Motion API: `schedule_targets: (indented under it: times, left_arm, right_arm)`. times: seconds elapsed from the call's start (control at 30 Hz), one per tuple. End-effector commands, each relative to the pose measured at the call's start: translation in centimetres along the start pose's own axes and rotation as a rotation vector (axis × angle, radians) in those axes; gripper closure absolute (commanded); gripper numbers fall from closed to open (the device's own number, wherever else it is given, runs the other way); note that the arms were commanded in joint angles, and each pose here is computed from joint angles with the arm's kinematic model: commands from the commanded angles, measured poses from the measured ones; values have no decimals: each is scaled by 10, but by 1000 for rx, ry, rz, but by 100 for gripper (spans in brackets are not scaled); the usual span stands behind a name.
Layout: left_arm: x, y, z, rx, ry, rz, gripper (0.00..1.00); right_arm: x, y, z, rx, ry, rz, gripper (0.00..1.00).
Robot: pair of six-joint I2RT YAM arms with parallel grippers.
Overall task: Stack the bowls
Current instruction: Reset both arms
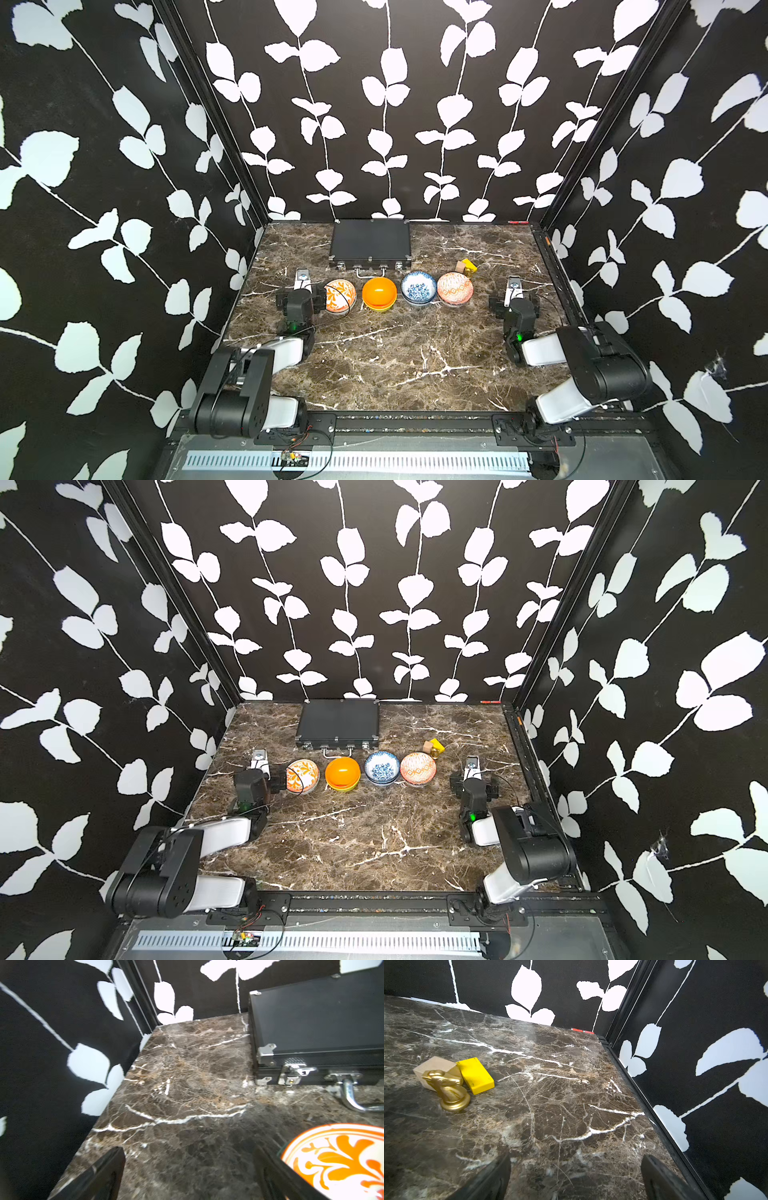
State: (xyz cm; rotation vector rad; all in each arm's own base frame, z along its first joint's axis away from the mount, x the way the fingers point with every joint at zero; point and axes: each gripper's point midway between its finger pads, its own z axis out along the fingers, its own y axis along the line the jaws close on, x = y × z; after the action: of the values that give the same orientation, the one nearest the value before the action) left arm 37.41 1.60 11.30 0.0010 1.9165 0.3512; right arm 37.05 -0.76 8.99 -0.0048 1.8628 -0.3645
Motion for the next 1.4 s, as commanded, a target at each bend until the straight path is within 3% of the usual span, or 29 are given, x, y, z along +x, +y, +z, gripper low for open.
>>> schedule_targets:
  times: [0.0,0.3,0.4,1.37]
  left_arm:
    - [-12,-8,11,41,-51,-17,1]
    - [-2,-29,16,132,-104,13,1]
    - [0,-31,18,141,-68,20,1]
    - [-1,-32,20,144,-67,21,1]
  right_arm:
    - [-15,-4,1,14,-44,28,1]
    - [-16,-4,2,13,-44,28,1]
    - [-15,-4,1,13,-43,28,1]
    - [-16,-4,1,14,-44,28,1]
